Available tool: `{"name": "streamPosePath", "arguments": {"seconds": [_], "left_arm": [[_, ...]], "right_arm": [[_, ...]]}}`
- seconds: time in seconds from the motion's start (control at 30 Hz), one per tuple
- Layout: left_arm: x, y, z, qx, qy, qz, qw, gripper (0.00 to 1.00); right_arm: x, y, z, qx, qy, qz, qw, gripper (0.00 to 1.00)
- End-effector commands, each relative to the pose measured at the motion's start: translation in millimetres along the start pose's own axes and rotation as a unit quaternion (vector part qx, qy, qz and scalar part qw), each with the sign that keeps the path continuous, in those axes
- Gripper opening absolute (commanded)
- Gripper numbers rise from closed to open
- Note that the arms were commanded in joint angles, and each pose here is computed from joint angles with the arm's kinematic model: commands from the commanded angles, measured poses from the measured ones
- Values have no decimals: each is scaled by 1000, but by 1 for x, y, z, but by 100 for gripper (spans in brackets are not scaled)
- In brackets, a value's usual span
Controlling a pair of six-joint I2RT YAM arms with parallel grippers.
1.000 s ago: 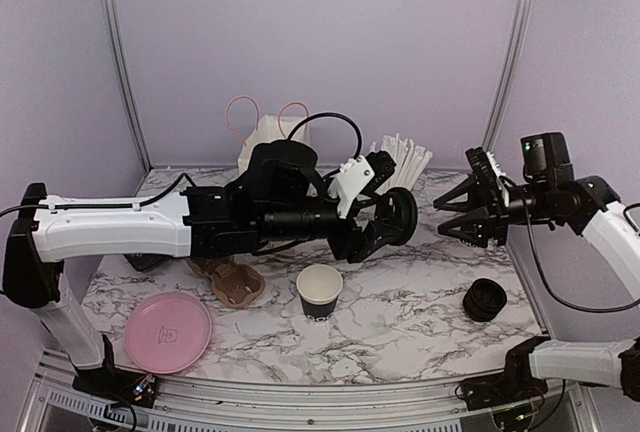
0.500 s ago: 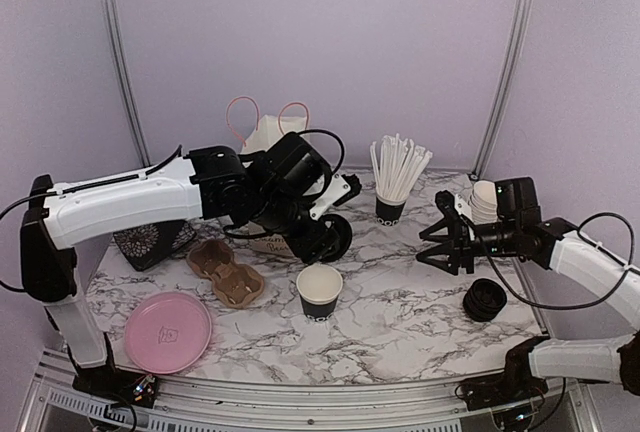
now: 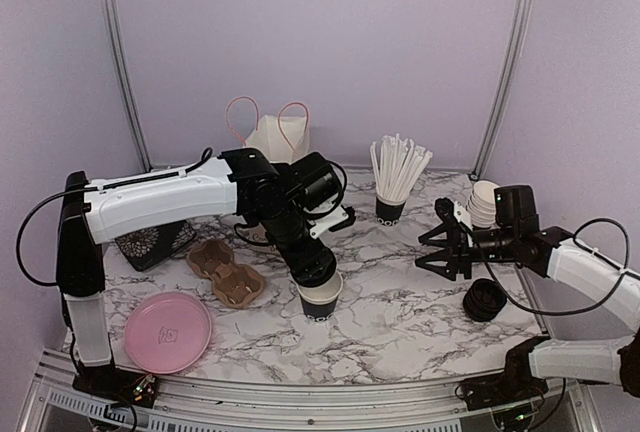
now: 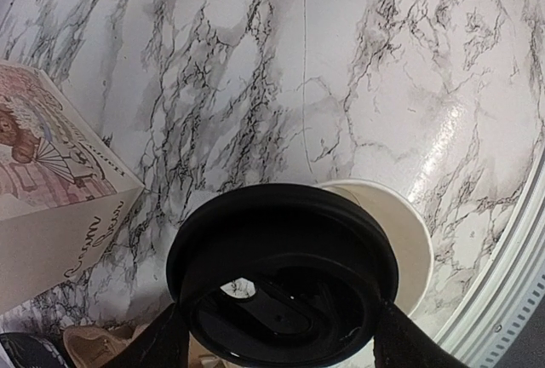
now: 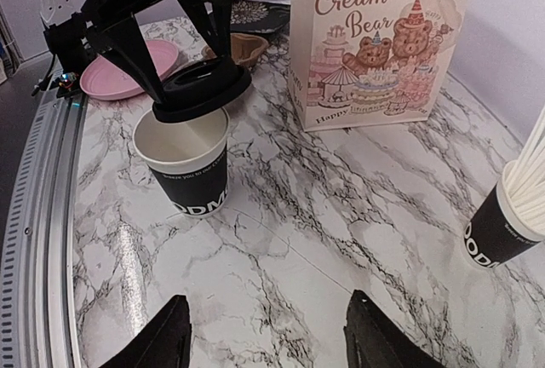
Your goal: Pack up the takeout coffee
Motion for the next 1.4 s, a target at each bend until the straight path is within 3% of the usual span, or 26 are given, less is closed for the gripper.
{"name": "streamPosePath", "arguments": {"seconds": [0.0,0.93,1.37], "left_arm": [[-6,-3,0,-15,29,1,999,67],[-6,-18,-19,-54,59,-9,997,67],[-7,-19,15,-40,47,-17,998,67]], "right_arm": [[2,-4,0,-3,-5,11,1000,60],[-3,-4,-3,12,5,7,1000,60],[-4,-4,-4,15,6,6,1000,61]]}}
Point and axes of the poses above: each gripper's point midway between its finger pads, its own z axis back along the fingers, its own y axis along the line the jaws close on, x = y × z, the point moved 7 cm from there along z, back along the fingers, and after that the axes turned 12 degrees about z, right-handed, at the moved point
